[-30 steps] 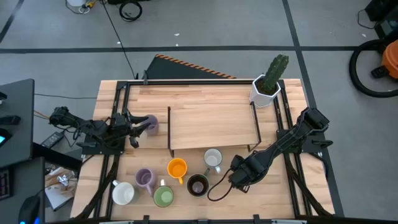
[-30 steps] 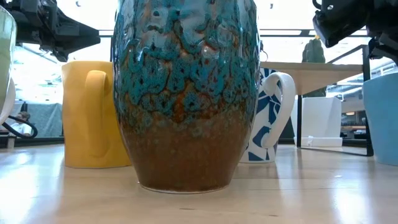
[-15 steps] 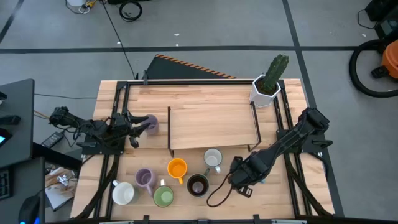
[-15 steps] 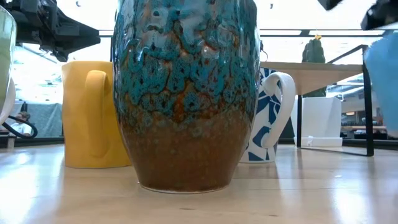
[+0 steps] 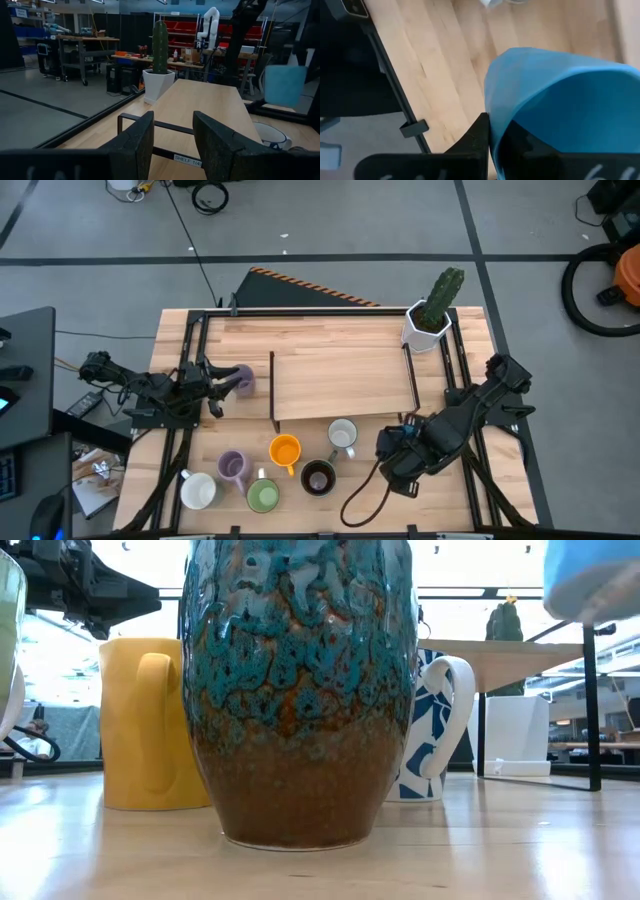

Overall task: Place coffee mugs
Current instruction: Put the blue cup on the shelf

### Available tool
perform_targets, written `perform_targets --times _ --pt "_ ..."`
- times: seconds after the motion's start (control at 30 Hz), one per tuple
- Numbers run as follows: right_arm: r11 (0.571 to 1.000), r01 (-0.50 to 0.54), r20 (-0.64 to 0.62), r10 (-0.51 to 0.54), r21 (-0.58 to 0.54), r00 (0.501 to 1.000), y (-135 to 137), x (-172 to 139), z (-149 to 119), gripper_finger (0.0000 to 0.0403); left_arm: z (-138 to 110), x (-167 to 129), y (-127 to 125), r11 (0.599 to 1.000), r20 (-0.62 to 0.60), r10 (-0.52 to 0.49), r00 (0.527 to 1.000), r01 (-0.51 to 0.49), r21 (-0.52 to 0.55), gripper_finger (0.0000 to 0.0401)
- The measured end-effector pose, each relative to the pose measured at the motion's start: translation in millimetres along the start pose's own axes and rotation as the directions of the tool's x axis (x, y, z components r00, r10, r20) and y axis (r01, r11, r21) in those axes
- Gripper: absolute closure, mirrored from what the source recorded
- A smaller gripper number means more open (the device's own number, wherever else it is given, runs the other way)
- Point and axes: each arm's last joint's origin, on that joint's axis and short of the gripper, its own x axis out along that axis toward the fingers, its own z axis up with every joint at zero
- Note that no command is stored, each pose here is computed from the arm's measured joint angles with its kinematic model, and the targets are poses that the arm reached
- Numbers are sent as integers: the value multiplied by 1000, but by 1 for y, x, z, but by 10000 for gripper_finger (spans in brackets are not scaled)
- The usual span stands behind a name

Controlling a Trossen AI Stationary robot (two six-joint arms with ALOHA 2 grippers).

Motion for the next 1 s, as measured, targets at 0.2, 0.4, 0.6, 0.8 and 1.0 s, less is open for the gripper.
perform_targets --times 0.2,0.4,0.6,0.8,1.0 --pt "999 -35 53 37 -36 998 -8 -17 14 375 -1 0 0 1000 -10 0 1000 0 -19 260" --pt "996 -36 108 45 -83 993 -20 -28 29 374 -3 0 0 1000 -26 1 1000 -1 -27 260" --pt "996 -41 130 51 -83 990 -37 -35 47 374 -5 0 0 999 -38 -1 999 -1 -35 260" --pt "997 -13 141 24 -77 990 -64 -34 71 374 -5 0 0 999 -35 -1 999 0 -40 260" --pt "996 36 166 -22 -80 986 -96 -36 91 374 -5 0 0 999 -36 -1 999 0 -39 260"
